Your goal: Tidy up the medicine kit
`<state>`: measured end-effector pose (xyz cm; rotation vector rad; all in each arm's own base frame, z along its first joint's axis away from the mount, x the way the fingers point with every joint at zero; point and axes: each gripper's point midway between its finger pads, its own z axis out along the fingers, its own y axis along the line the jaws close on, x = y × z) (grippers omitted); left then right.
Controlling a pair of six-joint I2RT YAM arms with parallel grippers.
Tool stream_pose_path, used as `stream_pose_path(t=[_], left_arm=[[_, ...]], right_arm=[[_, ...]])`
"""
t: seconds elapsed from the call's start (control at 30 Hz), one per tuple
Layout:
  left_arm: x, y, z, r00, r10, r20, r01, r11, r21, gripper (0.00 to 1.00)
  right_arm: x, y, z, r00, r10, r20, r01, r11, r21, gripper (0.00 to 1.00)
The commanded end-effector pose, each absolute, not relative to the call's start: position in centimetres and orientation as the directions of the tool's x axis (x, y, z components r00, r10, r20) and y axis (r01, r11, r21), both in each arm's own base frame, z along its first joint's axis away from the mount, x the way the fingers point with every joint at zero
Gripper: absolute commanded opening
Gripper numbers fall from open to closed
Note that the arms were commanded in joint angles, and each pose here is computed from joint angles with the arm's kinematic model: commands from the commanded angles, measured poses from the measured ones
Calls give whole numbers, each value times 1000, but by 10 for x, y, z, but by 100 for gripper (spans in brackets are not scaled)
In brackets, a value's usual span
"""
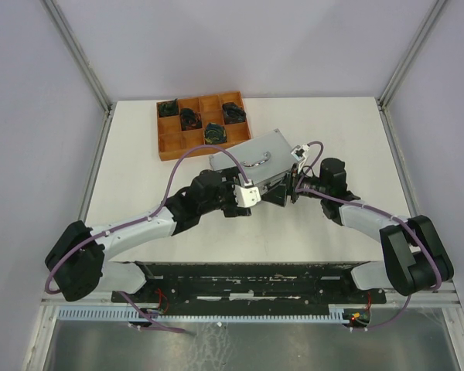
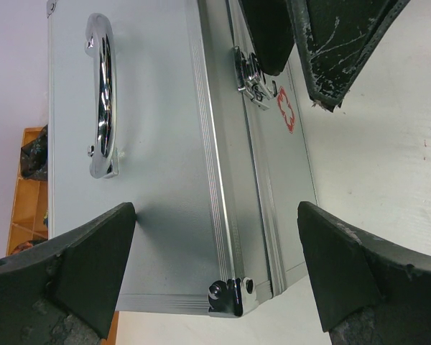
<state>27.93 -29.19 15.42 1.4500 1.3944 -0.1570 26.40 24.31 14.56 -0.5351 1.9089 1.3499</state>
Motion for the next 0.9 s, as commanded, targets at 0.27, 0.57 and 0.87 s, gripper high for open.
stream_pose_path(t=[0.27, 0.57, 0.87], left_arm=[[274, -289, 152, 300, 636, -711, 788, 255, 560, 99], [274, -287, 151, 303, 639, -707, 787, 250, 564, 99], [272, -288, 151, 310, 635, -707, 789, 243, 565, 99]], right_arm=[[281, 250, 193, -560, 161, -813, -744, 334, 579, 84], [284, 250, 201, -561, 202, -803, -735, 325, 595, 84], [293, 248, 189, -566, 210, -797, -704, 380, 600, 84]])
